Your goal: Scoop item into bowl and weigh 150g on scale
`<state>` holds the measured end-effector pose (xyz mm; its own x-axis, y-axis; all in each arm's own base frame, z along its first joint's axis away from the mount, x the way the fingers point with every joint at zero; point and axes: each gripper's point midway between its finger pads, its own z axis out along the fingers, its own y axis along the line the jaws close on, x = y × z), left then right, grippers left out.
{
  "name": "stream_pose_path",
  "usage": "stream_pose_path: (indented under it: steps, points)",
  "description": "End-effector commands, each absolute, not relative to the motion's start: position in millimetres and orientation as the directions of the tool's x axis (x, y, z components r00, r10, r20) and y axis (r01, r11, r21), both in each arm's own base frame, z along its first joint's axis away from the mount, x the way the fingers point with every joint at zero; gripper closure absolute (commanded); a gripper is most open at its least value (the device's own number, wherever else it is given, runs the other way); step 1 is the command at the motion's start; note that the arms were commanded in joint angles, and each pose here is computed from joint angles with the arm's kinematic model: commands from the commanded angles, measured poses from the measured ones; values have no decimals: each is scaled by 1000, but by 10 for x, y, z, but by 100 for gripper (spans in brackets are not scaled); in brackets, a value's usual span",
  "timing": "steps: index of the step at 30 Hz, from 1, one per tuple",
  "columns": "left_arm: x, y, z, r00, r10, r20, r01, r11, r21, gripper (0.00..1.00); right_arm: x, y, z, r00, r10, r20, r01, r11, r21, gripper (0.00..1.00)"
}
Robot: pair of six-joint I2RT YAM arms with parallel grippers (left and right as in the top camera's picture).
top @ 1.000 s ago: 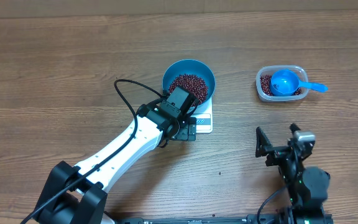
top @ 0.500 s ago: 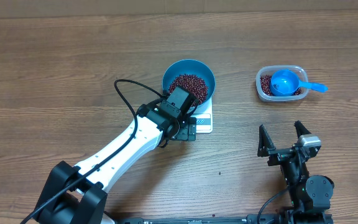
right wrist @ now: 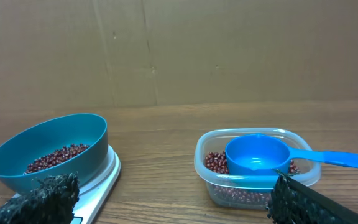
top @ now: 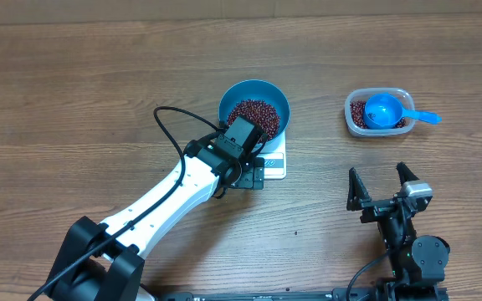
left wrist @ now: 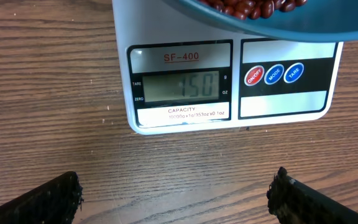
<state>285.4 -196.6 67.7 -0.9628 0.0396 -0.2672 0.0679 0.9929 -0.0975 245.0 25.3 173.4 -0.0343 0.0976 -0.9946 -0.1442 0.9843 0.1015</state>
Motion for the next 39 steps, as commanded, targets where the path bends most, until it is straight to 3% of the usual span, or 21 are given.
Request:
stream_pose_path:
  steps: [1, 24, 34, 39]
  points:
    - [2877, -1940, 671, -960, 24, -277, 51, 995, -90, 0, 2454, 246, 1698, -38, 94, -995, -140, 985, 98, 0]
    - [2950, -2102, 717, -957, 8, -291, 64, 981, -182, 0, 2454, 246, 1698, -38, 94, -995, -140, 985, 98, 0]
    - [3355, -2251, 1015, -877, -29, -480, 100, 965, -241, 0, 2454, 246, 1698, -38, 94, -995, -140, 985, 98, 0]
    - [3500, -2293, 1441, -761, 68, -645, 254, 946, -200, 0, 2454, 246, 1698, -38, 94, -995, -140, 985, 98, 0]
